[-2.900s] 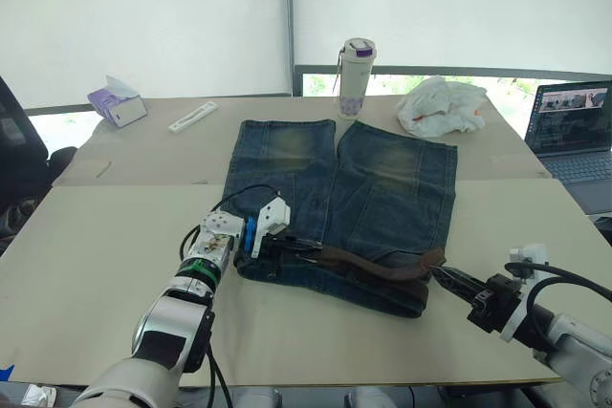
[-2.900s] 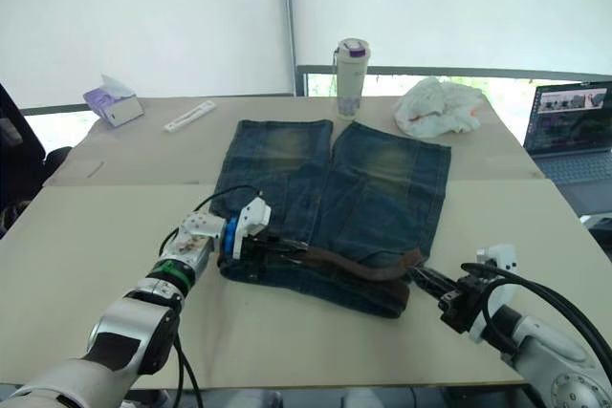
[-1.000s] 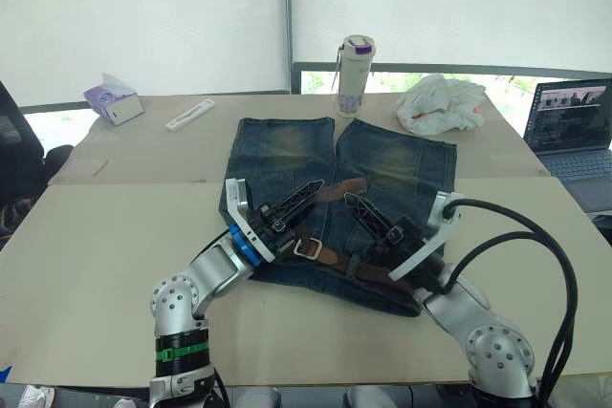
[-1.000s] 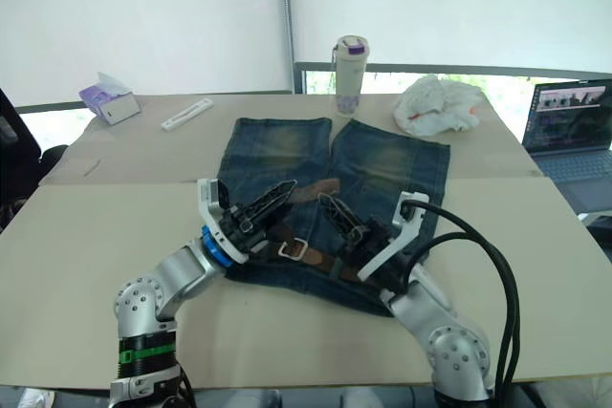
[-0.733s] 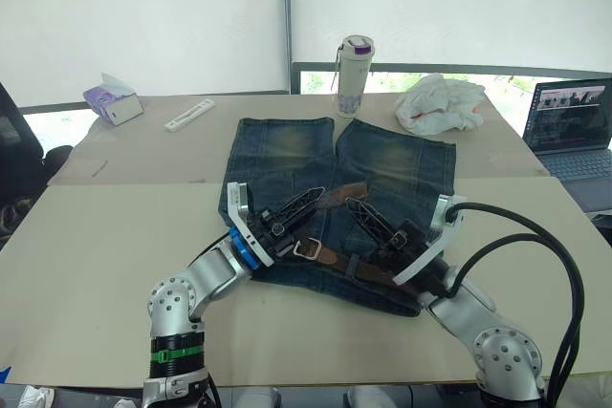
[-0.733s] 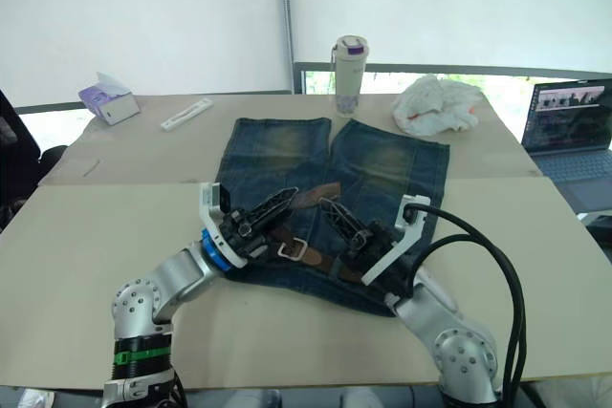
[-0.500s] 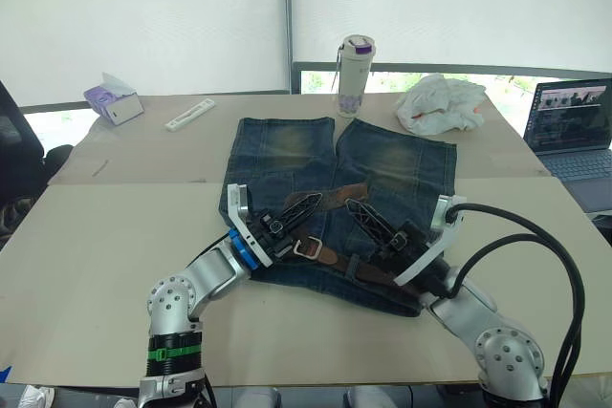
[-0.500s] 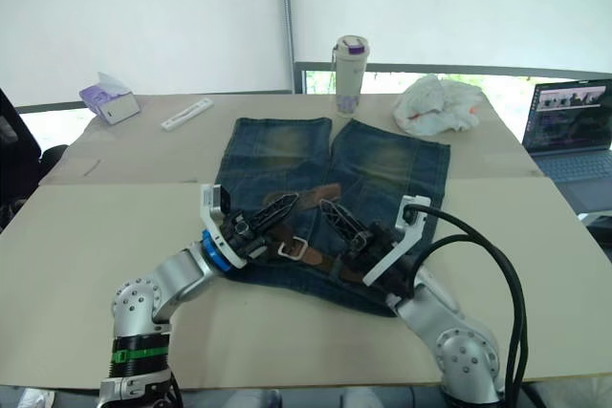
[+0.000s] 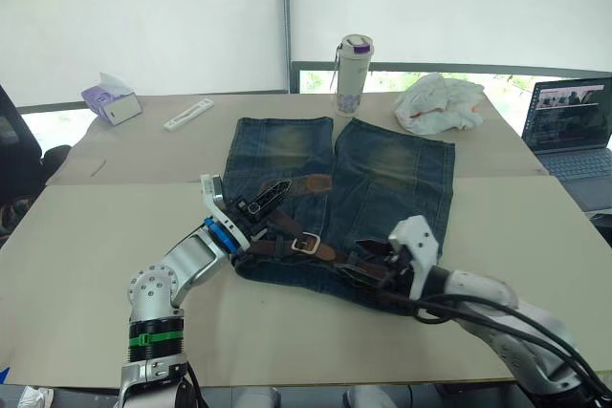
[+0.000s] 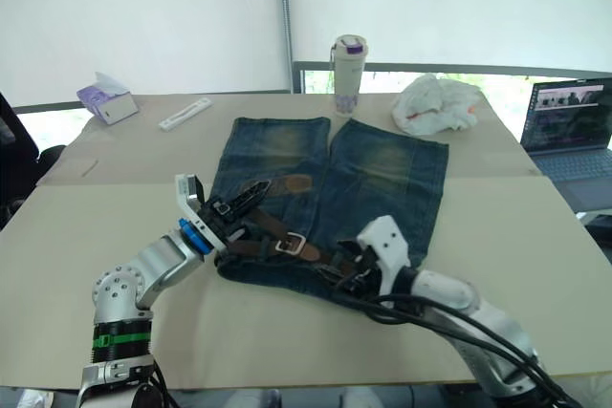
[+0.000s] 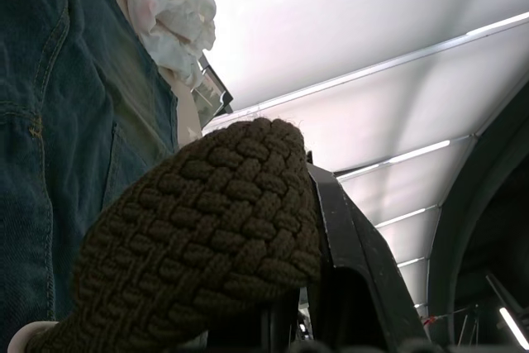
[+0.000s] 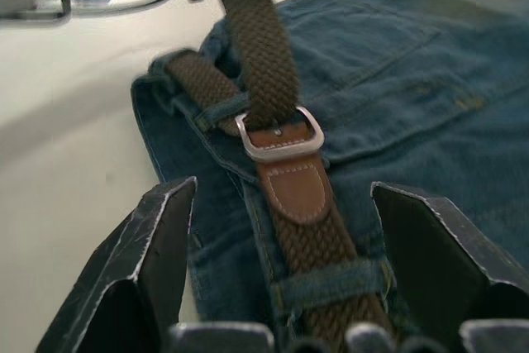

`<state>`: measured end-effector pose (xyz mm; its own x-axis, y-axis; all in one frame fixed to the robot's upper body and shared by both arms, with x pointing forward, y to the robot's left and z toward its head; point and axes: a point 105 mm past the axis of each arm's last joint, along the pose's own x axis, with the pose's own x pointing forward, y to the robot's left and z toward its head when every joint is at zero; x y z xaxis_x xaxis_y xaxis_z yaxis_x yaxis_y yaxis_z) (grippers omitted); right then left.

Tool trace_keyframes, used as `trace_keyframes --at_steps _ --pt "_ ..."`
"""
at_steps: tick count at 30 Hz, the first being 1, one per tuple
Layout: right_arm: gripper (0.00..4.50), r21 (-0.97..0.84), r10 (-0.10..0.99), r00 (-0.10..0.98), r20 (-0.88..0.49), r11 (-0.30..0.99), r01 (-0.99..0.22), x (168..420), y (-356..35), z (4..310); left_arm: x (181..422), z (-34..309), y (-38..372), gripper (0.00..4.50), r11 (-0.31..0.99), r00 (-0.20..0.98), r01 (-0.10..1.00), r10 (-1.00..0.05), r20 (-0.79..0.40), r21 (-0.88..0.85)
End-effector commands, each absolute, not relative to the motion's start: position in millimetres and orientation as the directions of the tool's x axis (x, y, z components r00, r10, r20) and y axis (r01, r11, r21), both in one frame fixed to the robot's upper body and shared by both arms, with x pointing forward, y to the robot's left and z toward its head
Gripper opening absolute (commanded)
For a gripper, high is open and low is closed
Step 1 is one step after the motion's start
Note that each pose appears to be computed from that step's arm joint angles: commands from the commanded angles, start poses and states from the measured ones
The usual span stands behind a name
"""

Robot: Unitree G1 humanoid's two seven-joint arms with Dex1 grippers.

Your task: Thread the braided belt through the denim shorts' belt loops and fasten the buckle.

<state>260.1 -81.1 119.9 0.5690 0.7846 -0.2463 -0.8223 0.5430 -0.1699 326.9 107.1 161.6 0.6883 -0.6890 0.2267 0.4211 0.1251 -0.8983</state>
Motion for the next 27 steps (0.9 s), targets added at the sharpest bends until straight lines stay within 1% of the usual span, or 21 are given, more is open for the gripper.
trace_keyframes --at_steps 1,3,5,10,11,14,18,19,22,24,27 --pt "3.8 -0.283 0.794 0.572 -0.207 0.51 -0.812 262.4 -68.2 124.2 328.0 160.4 112.2 0.0 0.178 0.705 0.421 -0.681 0.198 -0.889" --pt "3.8 -0.331 0.791 0.568 -0.229 0.485 -0.809 264.5 -64.9 119.4 329.1 155.9 113.0 0.0 0.205 0.714 0.408 -0.679 0.171 -0.889" --pt "3.8 -0.374 0.785 0.56 -0.266 0.452 -0.81 265.1 -63.9 112.1 330.5 154.5 114.3 0.0 0.207 0.723 0.396 -0.671 0.165 -0.895" --pt "3.8 -0.47 0.732 0.609 -0.304 0.441 -0.765 276.0 -68.7 103.3 330.1 146.4 111.6 0.0 0.276 0.71 0.392 -0.697 0.098 -0.877" --pt "3.56 -0.489 0.717 0.615 -0.329 0.428 -0.76 277.1 -71.6 98.3 330.6 143.9 111.9 0.0 0.293 0.711 0.386 -0.698 0.08 -0.875" --pt "2.63 -0.521 0.684 0.637 -0.357 0.42 -0.743 279.9 -76.9 91.8 331.9 138.0 112.6 0.0 0.34 0.712 0.378 -0.702 0.035 -0.861" --pt "1.22 -0.557 0.668 0.65 -0.362 0.404 -0.725 282.6 -76.7 91.7 335.8 136.7 112.9 0.0 0.353 0.716 0.375 -0.698 0.026 -0.857" --pt "0.94 -0.562 0.67 0.642 -0.372 0.388 -0.73 280.9 -75.7 91.2 337.1 138.6 112.5 0.0 0.349 0.717 0.378 -0.696 0.033 -0.858" --pt "0.94 -0.581 0.663 0.65 -0.371 0.38 -0.72 281.3 -74.8 93.2 337.7 142.6 110.7 0.0 0.338 0.712 0.393 -0.701 0.05 -0.855" --pt "0.94 -0.613 0.635 0.692 -0.344 0.406 -0.678 288.9 -77.9 97.0 336.5 141.9 109.3 0.0 0.342 0.706 0.396 -0.706 0.045 -0.852" --pt "0.94 -0.624 0.612 0.723 -0.321 0.437 -0.648 294.0 -80.3 99.0 336.0 140.4 108.6 0.0 0.348 0.708 0.393 -0.705 0.038 -0.851"
